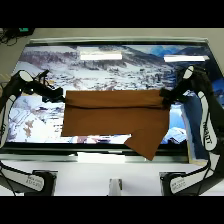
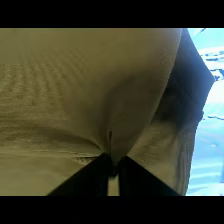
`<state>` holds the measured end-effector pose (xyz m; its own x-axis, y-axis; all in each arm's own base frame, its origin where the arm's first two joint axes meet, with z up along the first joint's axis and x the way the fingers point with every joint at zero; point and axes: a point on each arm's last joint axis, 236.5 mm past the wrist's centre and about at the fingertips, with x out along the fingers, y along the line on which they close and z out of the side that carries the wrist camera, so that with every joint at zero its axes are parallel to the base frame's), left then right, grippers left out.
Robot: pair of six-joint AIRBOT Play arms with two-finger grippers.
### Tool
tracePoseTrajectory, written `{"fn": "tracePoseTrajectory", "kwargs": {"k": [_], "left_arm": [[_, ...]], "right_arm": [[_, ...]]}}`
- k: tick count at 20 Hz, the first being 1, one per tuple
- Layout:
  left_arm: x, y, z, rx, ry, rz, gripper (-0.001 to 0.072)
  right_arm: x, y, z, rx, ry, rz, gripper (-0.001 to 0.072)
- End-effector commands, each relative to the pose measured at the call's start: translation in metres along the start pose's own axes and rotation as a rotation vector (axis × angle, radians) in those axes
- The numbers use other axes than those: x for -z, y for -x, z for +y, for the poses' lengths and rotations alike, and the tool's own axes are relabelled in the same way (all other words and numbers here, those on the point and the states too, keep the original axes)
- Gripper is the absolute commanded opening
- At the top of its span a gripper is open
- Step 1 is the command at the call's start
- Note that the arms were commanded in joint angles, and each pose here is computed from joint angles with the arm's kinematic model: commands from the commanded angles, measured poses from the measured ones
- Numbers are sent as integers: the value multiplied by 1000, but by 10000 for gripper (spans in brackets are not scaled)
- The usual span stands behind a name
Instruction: Fold the shirts.
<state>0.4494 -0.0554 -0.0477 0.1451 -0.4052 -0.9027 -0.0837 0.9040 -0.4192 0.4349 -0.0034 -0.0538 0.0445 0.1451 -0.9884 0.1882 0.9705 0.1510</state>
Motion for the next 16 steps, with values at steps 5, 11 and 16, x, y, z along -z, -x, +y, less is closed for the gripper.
{"fn": "tracePoseTrajectory", "kwargs": {"k": [5, 11, 16], "left_arm": [[37, 35, 11, 15, 45, 150, 467], [115, 54, 52, -47, 133, 212, 466], [187, 2, 47, 28, 219, 214, 465]], "right_arm": [[2, 40, -8, 19, 26, -44, 428], [79, 45, -55, -22, -94, 148, 426], [108, 24, -46, -64, -120, 88, 419]]}}
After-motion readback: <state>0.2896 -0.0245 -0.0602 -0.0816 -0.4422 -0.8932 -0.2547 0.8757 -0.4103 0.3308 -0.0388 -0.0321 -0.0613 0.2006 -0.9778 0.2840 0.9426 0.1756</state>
